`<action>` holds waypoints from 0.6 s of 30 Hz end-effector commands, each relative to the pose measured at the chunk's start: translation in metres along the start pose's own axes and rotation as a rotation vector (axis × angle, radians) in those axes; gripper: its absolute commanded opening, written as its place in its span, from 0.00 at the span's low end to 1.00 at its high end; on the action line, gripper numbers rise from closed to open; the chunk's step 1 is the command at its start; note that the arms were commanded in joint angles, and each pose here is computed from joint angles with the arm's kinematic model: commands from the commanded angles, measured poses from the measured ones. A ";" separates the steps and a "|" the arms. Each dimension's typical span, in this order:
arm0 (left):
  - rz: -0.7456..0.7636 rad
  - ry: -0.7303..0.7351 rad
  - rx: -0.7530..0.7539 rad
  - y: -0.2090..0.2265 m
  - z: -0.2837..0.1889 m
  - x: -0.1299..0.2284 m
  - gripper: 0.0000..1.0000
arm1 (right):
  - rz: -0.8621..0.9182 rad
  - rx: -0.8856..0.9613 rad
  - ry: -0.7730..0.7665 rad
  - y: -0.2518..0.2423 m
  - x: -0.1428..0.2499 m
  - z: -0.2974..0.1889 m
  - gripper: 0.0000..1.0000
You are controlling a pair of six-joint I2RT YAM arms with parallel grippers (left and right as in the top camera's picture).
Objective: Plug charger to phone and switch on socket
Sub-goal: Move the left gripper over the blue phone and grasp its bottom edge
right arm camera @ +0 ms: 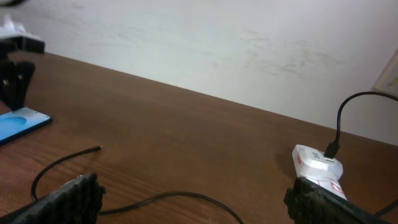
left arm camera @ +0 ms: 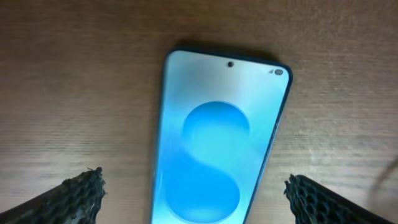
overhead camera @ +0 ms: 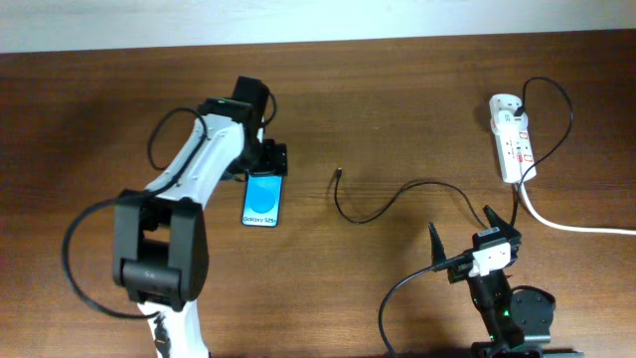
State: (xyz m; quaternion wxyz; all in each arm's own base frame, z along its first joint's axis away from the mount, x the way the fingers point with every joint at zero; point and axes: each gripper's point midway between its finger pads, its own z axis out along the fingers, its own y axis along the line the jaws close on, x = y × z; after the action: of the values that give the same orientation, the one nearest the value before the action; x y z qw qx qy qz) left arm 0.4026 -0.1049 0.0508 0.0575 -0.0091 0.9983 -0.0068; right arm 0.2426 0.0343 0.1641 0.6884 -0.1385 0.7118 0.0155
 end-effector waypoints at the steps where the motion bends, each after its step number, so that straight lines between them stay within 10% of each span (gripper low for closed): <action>1: 0.068 -0.019 -0.049 -0.014 0.017 -0.005 0.99 | 0.004 -0.006 0.001 0.001 0.002 0.000 0.98; 18: 0.121 0.015 -0.093 -0.013 0.031 0.003 0.99 | 0.004 -0.006 0.001 0.001 0.002 0.000 0.98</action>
State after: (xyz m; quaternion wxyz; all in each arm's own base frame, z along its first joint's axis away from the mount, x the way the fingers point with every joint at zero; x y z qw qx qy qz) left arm 0.4011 -0.1250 0.0218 0.0488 0.0424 0.9976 0.0267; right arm 0.2426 0.0344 0.1641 0.6884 -0.1386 0.7117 0.0157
